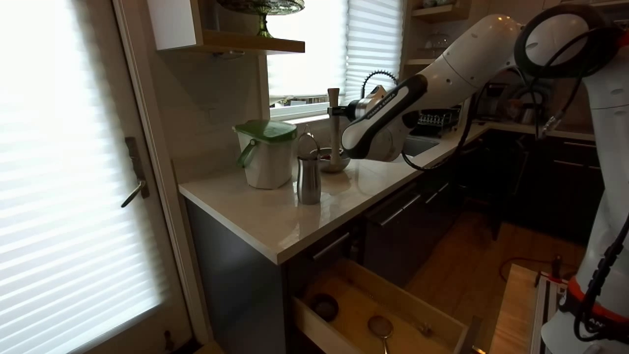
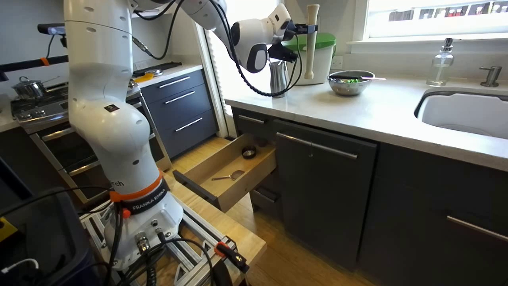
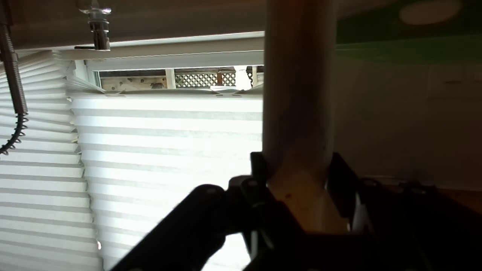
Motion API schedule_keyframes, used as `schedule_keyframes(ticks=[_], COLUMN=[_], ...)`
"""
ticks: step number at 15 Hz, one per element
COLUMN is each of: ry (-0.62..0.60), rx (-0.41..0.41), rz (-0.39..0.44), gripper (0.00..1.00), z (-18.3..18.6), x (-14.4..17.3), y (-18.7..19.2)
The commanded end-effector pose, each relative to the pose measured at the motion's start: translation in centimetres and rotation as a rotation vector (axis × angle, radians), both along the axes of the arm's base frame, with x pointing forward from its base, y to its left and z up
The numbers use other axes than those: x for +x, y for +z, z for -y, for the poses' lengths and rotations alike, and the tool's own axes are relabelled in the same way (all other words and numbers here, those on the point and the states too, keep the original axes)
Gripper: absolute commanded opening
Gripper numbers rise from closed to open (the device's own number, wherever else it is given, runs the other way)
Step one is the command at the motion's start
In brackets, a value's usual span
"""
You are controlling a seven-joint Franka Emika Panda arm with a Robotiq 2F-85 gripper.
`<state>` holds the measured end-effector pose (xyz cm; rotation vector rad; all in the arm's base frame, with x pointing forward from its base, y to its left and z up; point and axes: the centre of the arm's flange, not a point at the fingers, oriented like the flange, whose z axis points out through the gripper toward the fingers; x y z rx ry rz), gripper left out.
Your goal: Put the roller upright
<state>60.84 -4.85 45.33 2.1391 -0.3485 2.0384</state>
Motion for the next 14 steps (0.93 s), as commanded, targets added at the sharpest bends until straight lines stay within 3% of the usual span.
schedule_keyframes(ticks=[1,6,14], ry=[-0.011,-0.031,-0.053], rx=[-0.031,-0.073,-0.018], rz=[0.032,0.095,0.093], gripper=[0.18,0.18,0.18], z=[-1.2,-2.2,-1.9], x=[-0.5,-1.3,-1.8], y=[-1.5,-3.7,-6.9])
